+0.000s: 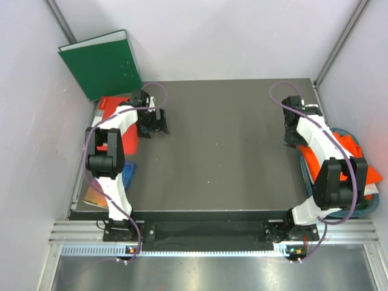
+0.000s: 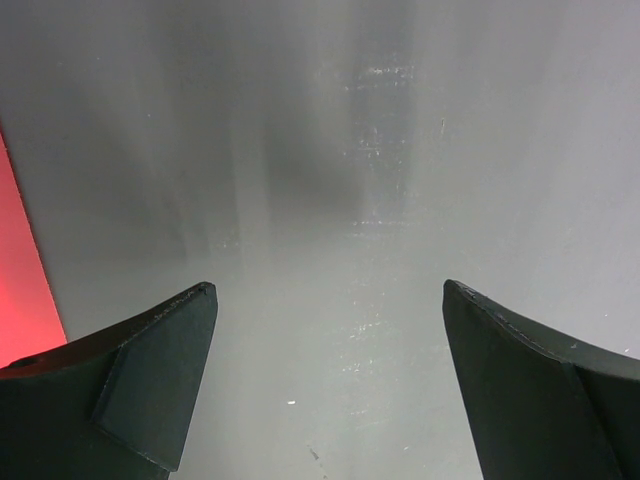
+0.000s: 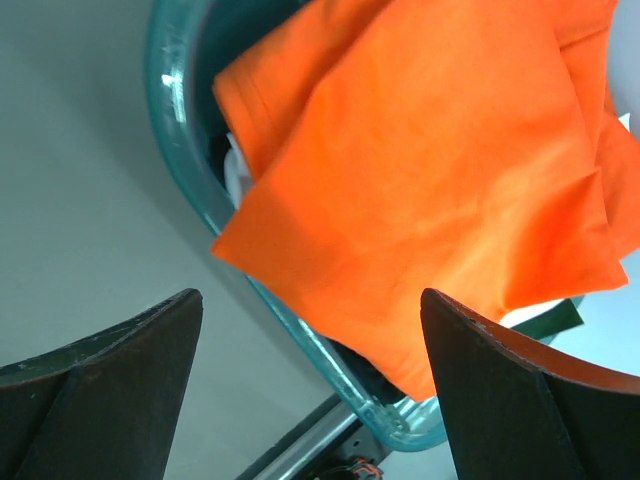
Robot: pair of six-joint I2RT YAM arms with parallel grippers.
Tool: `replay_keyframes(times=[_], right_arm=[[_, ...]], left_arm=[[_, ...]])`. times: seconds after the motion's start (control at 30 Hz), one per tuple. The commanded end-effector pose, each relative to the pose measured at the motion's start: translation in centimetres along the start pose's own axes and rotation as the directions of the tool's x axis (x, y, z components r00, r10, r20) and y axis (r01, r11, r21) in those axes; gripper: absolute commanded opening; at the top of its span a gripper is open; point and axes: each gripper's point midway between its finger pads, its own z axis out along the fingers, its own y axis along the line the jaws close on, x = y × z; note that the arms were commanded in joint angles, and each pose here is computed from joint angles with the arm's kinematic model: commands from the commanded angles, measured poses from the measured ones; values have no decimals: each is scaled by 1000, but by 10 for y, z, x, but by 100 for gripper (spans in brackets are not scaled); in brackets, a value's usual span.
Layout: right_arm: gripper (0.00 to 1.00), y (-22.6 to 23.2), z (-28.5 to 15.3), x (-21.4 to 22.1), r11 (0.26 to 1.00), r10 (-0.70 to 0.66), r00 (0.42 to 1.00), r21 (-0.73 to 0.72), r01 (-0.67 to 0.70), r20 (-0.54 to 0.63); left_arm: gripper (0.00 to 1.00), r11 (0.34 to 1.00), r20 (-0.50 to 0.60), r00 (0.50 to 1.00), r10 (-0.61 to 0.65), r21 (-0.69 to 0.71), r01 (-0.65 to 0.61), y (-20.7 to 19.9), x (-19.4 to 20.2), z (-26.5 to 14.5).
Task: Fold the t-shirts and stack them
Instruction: Grab the tshirt from the pile
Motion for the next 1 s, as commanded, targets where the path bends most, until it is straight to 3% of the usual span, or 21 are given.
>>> replay_keyframes(times=[0.0, 0.17, 0.2, 0.23, 0.3, 0.47, 0.73, 0.87, 0.97], right_arm=[[89, -7, 10, -1, 997, 11, 1000, 75, -13, 28], [74, 0, 21, -8, 996, 9, 999, 94, -12, 33], [63, 0, 24, -9, 995, 7, 999, 102, -11, 34], [36, 1, 24, -11, 994, 14, 999, 106, -19, 40], [31, 3, 28, -13, 995, 11, 999, 100, -15, 40], [0, 2, 34, -14, 995, 7, 1000, 102, -10, 26], [0, -40, -16, -59, 981, 124, 968, 121, -153, 219], [0, -74, -67, -106, 963, 208, 895, 75, -257, 395], [0, -73, -97, -135, 969, 227, 849, -19, -248, 477]], left_arm=[[99, 1000, 28, 1000, 12, 24, -13, -9, -11, -5], [99, 1000, 25, 1000, 12, 26, -12, -9, -10, -5], [99, 1000, 24, 1000, 14, 23, -15, -9, -9, -5], [99, 1000, 23, 1000, 15, 19, -16, -8, -9, -5], [99, 1000, 23, 1000, 19, 9, -19, -6, -8, -5], [99, 1000, 23, 1000, 22, -2, -22, -4, -7, -5], [99, 1000, 38, 999, 22, 3, -22, -7, -12, -10], [99, 999, 43, 999, 20, 30, -22, -12, -13, -11], [99, 998, 64, 998, 23, 49, -26, -17, -17, -14]])
